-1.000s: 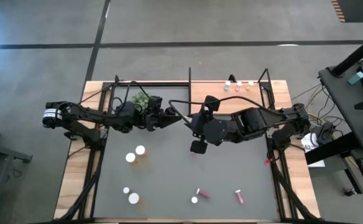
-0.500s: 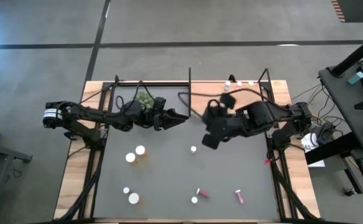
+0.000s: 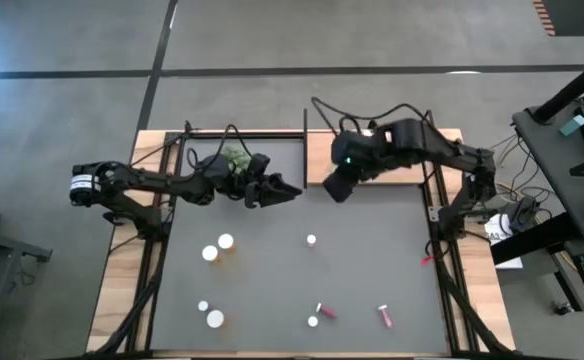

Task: Pick and place medicine bottles onto shelf by color
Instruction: Put the top yellow pill bottle on the shelf aligned with the other yellow pill bottle

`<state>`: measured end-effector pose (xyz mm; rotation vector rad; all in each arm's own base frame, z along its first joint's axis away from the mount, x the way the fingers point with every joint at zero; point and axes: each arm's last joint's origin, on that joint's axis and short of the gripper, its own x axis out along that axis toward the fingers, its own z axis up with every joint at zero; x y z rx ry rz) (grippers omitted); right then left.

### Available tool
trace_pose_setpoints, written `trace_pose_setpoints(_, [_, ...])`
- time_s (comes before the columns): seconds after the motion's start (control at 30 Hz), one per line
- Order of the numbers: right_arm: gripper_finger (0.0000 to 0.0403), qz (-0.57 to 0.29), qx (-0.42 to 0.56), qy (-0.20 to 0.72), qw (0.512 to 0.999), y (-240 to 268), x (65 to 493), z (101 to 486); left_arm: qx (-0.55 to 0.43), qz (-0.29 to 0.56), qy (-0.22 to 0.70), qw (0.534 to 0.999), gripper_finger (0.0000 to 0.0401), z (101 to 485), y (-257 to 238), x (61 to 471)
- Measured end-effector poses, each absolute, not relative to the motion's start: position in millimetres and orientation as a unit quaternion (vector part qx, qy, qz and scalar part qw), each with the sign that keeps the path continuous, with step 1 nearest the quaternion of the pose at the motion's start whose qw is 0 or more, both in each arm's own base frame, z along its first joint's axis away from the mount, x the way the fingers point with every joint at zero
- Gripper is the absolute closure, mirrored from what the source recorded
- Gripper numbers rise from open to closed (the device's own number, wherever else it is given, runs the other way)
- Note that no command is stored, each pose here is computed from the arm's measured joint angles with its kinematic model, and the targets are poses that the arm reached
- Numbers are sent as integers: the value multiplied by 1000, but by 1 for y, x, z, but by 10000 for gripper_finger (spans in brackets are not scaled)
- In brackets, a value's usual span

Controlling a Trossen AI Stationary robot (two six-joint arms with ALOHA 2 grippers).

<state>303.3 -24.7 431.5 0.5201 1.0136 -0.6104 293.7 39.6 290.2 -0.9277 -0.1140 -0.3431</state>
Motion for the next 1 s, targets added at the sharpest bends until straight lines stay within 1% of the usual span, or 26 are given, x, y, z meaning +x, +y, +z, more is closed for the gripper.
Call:
trace_pose_setpoints(0.13, [296,-314,246,475,785,-53,301,427,-439,-180,-44,879,118,290,44,292])
trace_pose_setpoints(0.4, [296,-387,271,489,733,-118,286,408,-439,-168,-47,881,118,288,52,291])
trace_pose_setpoints(0.53, [296,-427,255,504,706,-150,272,398,-439,-157,-52,883,118,288,59,289])
trace_pose_setpoints(0.63, [296,-466,217,501,696,-164,268,393,-438,-146,-57,885,118,288,66,288])
trace_pose_setpoints(0.7, [296,-460,191,501,708,-171,268,393,-438,-137,-62,886,118,288,71,287])
trace_pose_setpoints(0.87, [296,-422,119,470,766,-186,279,396,-439,-96,-87,889,118,289,85,284])
trace_pose_setpoints(0.93, [296,-413,117,446,785,-195,281,398,-441,-77,-97,889,118,289,90,282])
trace_pose_setpoints(1.0, [296,-404,138,431,795,-207,276,398,-441,-69,-101,889,118,289,94,281])
